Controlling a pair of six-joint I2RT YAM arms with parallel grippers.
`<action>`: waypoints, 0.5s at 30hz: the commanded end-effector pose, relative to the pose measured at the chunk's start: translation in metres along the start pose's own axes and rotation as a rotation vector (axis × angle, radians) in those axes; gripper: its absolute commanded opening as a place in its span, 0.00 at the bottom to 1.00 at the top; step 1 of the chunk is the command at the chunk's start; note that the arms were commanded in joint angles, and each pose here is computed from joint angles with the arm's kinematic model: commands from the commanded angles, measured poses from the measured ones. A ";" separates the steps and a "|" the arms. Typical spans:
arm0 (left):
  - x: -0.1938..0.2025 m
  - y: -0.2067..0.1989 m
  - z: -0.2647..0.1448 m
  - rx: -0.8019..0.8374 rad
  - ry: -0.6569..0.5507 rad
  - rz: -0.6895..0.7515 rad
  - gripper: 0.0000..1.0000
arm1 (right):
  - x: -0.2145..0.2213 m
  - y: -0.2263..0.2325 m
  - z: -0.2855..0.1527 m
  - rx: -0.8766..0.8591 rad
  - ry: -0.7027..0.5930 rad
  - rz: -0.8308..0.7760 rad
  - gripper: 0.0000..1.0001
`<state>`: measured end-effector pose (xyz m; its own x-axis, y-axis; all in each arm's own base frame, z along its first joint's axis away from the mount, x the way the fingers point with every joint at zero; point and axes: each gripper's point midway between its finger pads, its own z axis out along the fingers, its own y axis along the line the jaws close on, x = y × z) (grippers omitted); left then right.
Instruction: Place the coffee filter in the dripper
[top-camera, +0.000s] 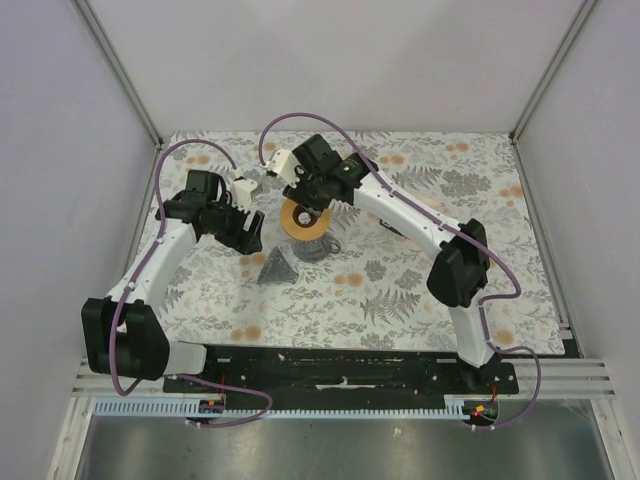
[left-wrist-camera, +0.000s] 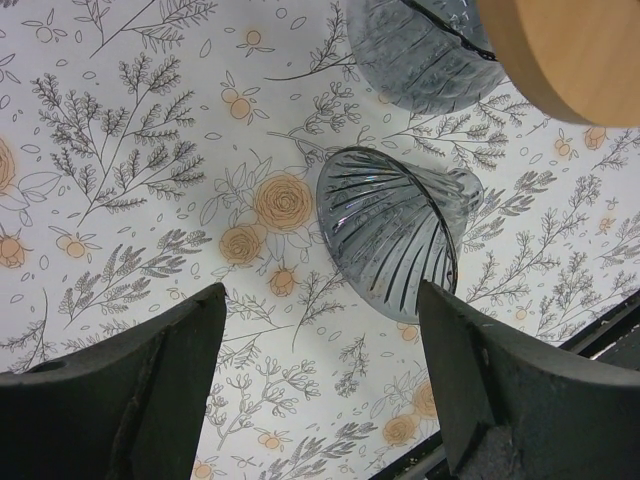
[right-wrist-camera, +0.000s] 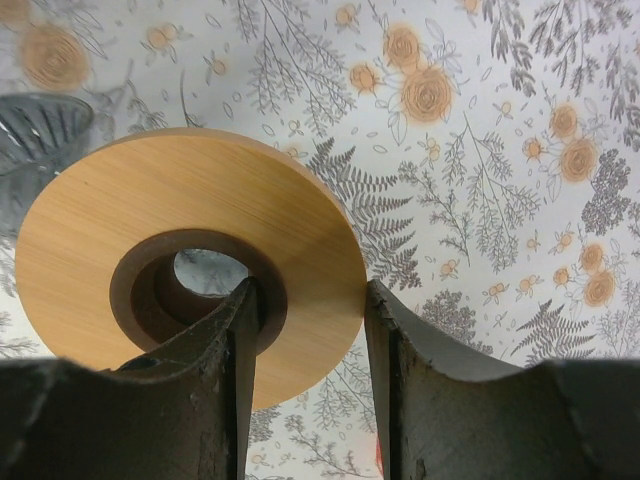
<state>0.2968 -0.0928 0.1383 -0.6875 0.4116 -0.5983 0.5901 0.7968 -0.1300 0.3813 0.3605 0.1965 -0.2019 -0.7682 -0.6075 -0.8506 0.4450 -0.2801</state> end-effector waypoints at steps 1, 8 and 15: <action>-0.008 0.003 -0.005 -0.025 -0.045 -0.010 0.83 | -0.005 -0.016 -0.007 0.027 0.020 -0.057 0.00; -0.008 0.004 -0.004 -0.025 -0.044 -0.015 0.83 | 0.011 -0.007 0.010 -0.040 0.081 -0.055 0.00; -0.007 0.005 -0.003 -0.030 -0.039 -0.019 0.83 | 0.018 0.000 0.028 -0.091 0.095 -0.042 0.00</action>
<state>0.2984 -0.0923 0.1374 -0.6886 0.4042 -0.6021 0.5839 0.8014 -0.1297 0.3873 0.3494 0.1612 -0.2224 -0.8417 -0.4920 -0.8849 0.3861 -0.2606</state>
